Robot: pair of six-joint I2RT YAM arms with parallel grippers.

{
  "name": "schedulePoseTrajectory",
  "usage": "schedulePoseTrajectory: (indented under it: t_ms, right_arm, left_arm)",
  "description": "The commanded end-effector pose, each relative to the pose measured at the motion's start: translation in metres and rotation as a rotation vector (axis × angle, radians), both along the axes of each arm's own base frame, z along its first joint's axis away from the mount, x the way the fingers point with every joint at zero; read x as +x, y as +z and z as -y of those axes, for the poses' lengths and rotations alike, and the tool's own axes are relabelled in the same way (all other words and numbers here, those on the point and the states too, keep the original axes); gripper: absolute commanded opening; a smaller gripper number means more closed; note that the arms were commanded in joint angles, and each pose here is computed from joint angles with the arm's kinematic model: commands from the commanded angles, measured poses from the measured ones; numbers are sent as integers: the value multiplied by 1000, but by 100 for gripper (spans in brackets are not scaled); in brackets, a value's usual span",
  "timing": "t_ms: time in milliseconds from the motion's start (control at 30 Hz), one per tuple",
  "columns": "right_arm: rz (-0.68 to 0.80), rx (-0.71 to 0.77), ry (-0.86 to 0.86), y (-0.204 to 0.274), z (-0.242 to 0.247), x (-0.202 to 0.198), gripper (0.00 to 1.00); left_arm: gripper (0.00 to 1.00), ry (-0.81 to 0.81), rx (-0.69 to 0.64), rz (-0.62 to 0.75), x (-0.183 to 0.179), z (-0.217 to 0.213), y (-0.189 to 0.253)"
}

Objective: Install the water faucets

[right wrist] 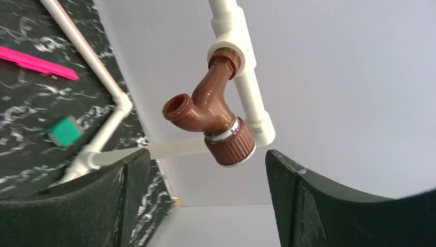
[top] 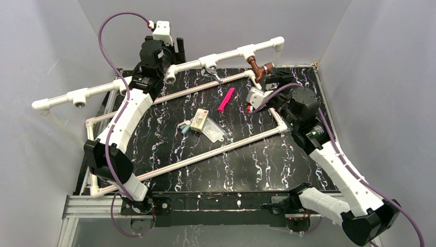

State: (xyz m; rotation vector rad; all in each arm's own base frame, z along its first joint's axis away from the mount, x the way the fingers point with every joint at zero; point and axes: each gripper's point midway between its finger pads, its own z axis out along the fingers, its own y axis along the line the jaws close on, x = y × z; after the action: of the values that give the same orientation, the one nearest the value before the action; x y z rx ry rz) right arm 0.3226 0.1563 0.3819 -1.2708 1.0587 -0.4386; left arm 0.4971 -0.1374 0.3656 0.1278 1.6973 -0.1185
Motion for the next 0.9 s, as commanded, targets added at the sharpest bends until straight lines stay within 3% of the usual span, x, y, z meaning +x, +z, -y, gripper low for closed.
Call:
schedulePoseTrajectory:
  t_ms: [0, 200, 633, 867]
  right_arm:
    - [248, -117, -43, 34, 1, 16, 90]
    - [340, -233, -104, 35, -3, 39, 89]
    - [371, -279, -179, 28, -12, 71, 80]
    - [351, -263, -197, 22, -11, 77, 59]
  left_arm:
    - [76, -5, 121, -335, -15, -3, -118]
    - [76, -9, 116, -338, -17, -3, -120]
    - [76, -11, 115, -327, -19, -3, -116]
    - [76, -10, 116, -326, -20, -4, -116]
